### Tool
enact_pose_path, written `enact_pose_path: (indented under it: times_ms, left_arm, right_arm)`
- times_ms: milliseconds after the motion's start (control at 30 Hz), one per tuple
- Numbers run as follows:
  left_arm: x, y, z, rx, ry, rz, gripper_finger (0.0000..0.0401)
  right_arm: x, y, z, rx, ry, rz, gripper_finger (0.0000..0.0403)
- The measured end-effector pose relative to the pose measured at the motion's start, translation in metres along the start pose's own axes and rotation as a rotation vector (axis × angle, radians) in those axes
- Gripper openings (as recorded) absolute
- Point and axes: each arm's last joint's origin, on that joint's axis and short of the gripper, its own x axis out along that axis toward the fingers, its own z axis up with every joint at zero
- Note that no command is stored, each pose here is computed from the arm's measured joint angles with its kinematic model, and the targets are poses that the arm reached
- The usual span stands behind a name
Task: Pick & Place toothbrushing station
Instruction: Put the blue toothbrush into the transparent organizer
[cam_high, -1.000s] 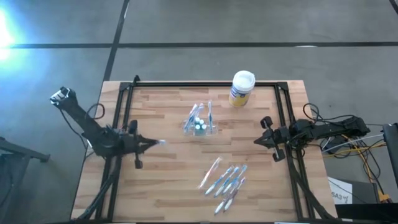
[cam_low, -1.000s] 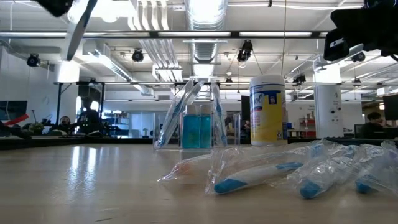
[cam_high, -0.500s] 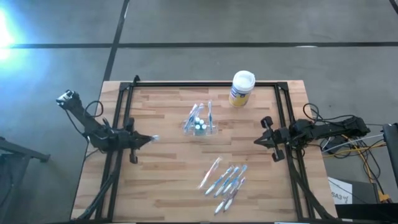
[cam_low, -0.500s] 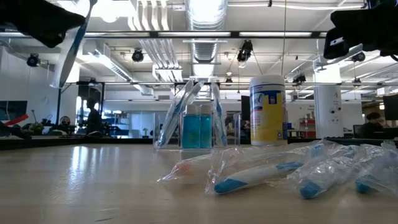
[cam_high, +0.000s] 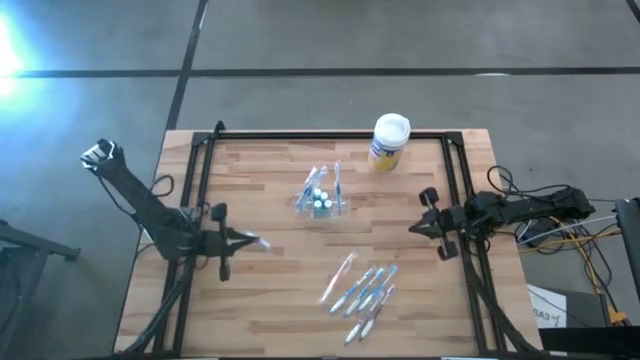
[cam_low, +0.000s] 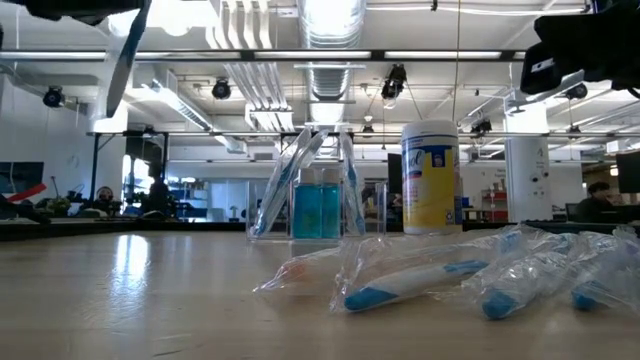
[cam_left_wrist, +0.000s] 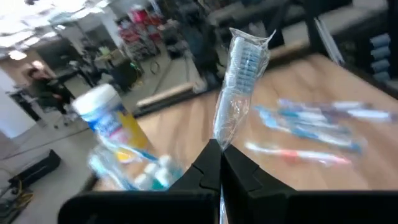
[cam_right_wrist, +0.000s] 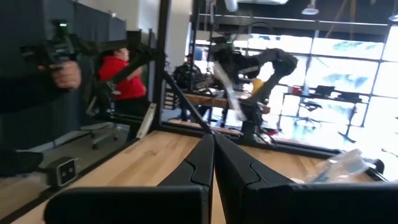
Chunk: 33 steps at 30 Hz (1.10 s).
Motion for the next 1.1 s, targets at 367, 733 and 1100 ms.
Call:
enact_pose_path:
  times_ms: [367,733,1100]
  left_arm:
    - [-0.017,0.022,0.004,-0.193,-0.094,0.025,0.0]
    - [0.042,-0.019,-0.008,-0.164,-0.018,0.131,0.0]
    - [0.094,-0.054,0.036,0.003,0.003,0.07,0.0]
  right_arm:
    - [0.0,0.003,0.002,-0.035,-0.025,0.1,0.0008]
    - [0.0,0.003,0.004,-0.025,-0.041,0.1,0.0008]
    - [0.0,0.003,0.003,-0.003,-0.034,0.102,0.0008]
